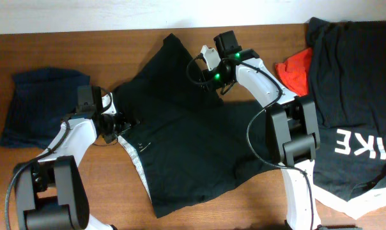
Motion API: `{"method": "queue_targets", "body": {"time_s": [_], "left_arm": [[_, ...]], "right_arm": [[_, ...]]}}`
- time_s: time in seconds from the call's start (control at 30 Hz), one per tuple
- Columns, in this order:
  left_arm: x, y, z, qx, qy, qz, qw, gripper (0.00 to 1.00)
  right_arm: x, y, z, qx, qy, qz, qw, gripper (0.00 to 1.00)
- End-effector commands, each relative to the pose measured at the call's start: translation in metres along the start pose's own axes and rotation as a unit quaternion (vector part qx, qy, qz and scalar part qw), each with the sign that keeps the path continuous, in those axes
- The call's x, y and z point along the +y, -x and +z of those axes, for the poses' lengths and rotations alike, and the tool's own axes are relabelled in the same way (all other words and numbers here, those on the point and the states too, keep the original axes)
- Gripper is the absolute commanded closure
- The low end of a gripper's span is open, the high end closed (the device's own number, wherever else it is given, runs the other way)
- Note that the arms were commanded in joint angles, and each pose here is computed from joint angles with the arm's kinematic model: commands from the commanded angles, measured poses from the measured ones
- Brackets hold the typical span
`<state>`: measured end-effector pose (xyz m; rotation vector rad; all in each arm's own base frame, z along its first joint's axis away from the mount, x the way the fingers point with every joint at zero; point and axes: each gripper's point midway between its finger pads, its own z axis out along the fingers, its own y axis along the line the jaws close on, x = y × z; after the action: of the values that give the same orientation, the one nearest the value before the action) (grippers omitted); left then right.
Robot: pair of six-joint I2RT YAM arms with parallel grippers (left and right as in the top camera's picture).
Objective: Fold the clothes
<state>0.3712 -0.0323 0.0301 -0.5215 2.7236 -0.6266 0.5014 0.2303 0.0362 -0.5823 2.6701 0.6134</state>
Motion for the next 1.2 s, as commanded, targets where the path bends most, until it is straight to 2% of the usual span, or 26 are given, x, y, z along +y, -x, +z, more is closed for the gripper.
{"method": "queue_targets", "body": {"time_s": [0.0,0.03,0.07,0.1,0.13,0.3,0.4,0.43,0.47,0.5,0.53,0.6,0.63,0.73,0.77,0.8,0.87,0.9,0.93,0.97,1.03,1.07,1.1,1.17], "left_arm": [[0.0,-0.001,0.004,0.003,0.003,0.01,1.0,0.01],[0.0,-0.002,0.004,0.003,0.003,0.01,1.0,0.01],[0.0,-0.002,0.004,0.003,0.004,0.01,1.0,0.01],[0.0,-0.002,0.004,0.004,0.003,0.01,1.0,0.01],[0.001,-0.002,0.004,0.004,0.004,0.009,1.0,0.01],[0.001,-0.002,0.004,0.005,0.004,0.009,1.0,0.01],[0.001,-0.003,0.004,0.005,0.004,0.009,1.0,0.01],[0.001,-0.003,0.004,0.005,0.004,0.009,1.0,0.01],[0.001,-0.003,0.004,0.005,0.004,0.009,1.0,0.01],[0.001,-0.003,0.004,0.005,0.004,0.009,1.0,0.01],[0.001,-0.003,0.004,0.005,0.004,0.009,1.0,0.01],[0.001,-0.003,0.004,0.005,0.004,0.009,1.0,0.01],[0.001,-0.003,0.004,0.005,0.004,0.009,1.0,0.01],[0.001,-0.002,0.004,0.005,0.004,0.009,1.0,0.01],[0.001,-0.002,0.004,0.005,0.004,0.009,1.0,0.01],[0.001,-0.002,0.004,0.005,0.004,0.009,1.0,0.01],[0.001,-0.002,0.004,0.005,0.004,0.009,1.0,0.01],[0.001,-0.002,0.004,0.005,0.004,0.009,1.0,0.01],[0.001,-0.002,0.004,0.005,0.004,0.009,1.0,0.01],[0.001,-0.002,0.004,0.005,0.004,0.009,1.0,0.01],[0.001,-0.002,0.004,0.005,0.004,0.009,1.0,0.01],[0.001,-0.002,0.004,0.005,0.004,0.009,1.0,0.01],[0.001,-0.002,0.004,0.005,0.004,0.009,1.0,0.01],[0.001,-0.002,0.004,0.005,0.004,0.009,1.0,0.01]], "right_arm": [[0.004,-0.013,0.011,0.021,0.011,0.0,1.0,0.69],[0.004,-0.015,0.011,0.024,0.011,0.002,1.0,0.8],[0.004,-0.016,0.01,0.027,0.01,0.003,1.0,0.85],[0.002,-0.016,0.01,0.026,0.006,0.003,1.0,0.69],[-0.002,-0.013,0.01,0.021,-0.006,0.0,1.0,0.42],[-0.014,-0.004,0.014,0.004,-0.044,-0.01,0.999,0.36],[-0.014,-0.016,0.031,0.023,-0.041,-0.009,0.999,0.37],[-0.013,-0.018,0.033,0.027,-0.04,-0.009,0.999,0.4],[-0.013,-0.019,0.034,0.027,-0.04,-0.009,0.999,0.56],[-0.013,-0.018,0.033,0.028,-0.04,-0.009,0.999,0.89],[-0.012,-0.018,0.03,0.03,-0.04,-0.008,0.999,0.96],[-0.012,-0.013,0.015,0.028,-0.042,-0.003,0.999,0.96],[-0.007,0.0,-0.008,0.016,-0.044,-0.004,0.999,0.96],[0.05,0.028,-0.068,-0.005,-0.011,-0.037,0.999,0.96],[0.071,0.03,-0.081,-0.003,-0.002,-0.05,0.999,0.95],[0.102,0.028,-0.093,0.003,0.008,-0.07,0.998,0.83],[0.132,0.02,-0.094,0.015,0.019,-0.105,0.994,0.8],[0.154,0.009,-0.089,0.032,0.029,-0.151,0.988,0.69],[0.165,-0.002,-0.083,0.049,0.028,-0.2,0.978,0.63],[0.164,-0.007,-0.079,0.058,0.003,-0.211,0.976,0.6],[0.146,-0.003,-0.08,0.059,-0.058,-0.201,0.976,0.61],[0.11,0.01,-0.089,0.039,-0.149,-0.143,0.978,0.6],[0.086,0.018,-0.098,0.022,-0.193,-0.099,0.976,0.6],[0.047,0.028,-0.112,-0.002,-0.223,-0.03,0.974,0.59]]}}
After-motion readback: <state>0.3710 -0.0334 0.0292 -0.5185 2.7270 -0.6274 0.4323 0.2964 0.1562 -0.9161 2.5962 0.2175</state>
